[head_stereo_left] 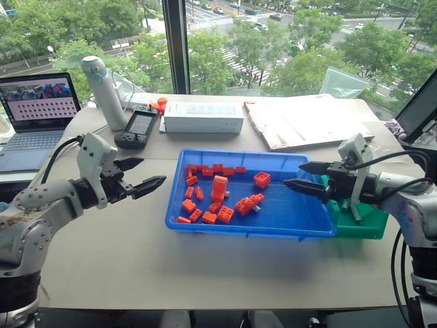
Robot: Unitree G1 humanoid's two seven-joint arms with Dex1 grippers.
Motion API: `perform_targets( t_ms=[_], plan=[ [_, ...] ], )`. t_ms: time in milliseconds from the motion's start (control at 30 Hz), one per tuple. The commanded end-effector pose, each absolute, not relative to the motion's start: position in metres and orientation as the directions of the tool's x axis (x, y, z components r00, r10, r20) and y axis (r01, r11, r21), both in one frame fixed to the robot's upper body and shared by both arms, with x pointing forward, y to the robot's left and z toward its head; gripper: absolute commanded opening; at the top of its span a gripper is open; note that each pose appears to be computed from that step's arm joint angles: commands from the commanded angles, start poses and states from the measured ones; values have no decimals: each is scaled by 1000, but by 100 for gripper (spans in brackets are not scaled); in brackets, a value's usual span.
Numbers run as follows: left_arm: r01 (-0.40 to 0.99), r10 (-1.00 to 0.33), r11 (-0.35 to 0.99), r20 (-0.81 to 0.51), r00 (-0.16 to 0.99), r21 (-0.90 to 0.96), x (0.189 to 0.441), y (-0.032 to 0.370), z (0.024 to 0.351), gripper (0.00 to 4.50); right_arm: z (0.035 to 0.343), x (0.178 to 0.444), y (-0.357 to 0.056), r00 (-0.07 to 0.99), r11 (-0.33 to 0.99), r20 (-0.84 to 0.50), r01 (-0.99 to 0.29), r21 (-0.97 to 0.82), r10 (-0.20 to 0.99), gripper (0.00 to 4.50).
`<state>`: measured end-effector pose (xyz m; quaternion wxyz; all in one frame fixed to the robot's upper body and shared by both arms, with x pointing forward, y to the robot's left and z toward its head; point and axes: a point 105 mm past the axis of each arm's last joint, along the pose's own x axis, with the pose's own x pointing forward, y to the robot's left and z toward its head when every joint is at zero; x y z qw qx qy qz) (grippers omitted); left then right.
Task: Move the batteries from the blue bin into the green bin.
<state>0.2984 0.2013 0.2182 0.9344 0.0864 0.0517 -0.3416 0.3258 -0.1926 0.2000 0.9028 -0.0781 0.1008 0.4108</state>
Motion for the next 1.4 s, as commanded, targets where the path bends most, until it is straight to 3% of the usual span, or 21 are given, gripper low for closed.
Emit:
perform_targets(
  t_ms=[33,100,200,300,433,600,933,1033,1267,1400],
  plan=[
    [660,-651,730,-112,751,176,298,201,237,450,220,321,-191,612,608,-223,-788,-98,758,441],
    [716,-716,670,-87,693,197,294,191,250,450,228,314,-182,538,531,-253,-841,-99,804,441],
    [844,-811,496,-237,534,205,278,169,240,450,219,319,-169,471,430,-390,-882,-194,791,441],
    [894,-830,403,-334,447,196,268,162,229,450,207,329,-170,471,394,-486,-882,-257,737,441],
    [939,-857,300,-384,344,169,254,149,222,450,195,351,-164,488,394,-514,-873,-288,706,441],
    [938,-858,295,-382,344,182,254,143,221,450,187,393,-156,595,536,-501,-798,-275,629,441],
    [895,-822,374,-361,441,241,261,149,225,450,171,416,-142,610,637,-489,-759,-136,623,441],
    [895,-815,379,-373,444,237,259,151,222,450,161,418,-144,609,642,-516,-754,-139,602,375],
    [892,-814,383,-369,449,239,261,152,223,450,175,418,-144,631,624,-483,-755,-203,607,145],
    [893,-816,382,-366,447,239,262,152,224,450,198,417,-157,665,628,-459,-734,-258,589,145]
  ],
)
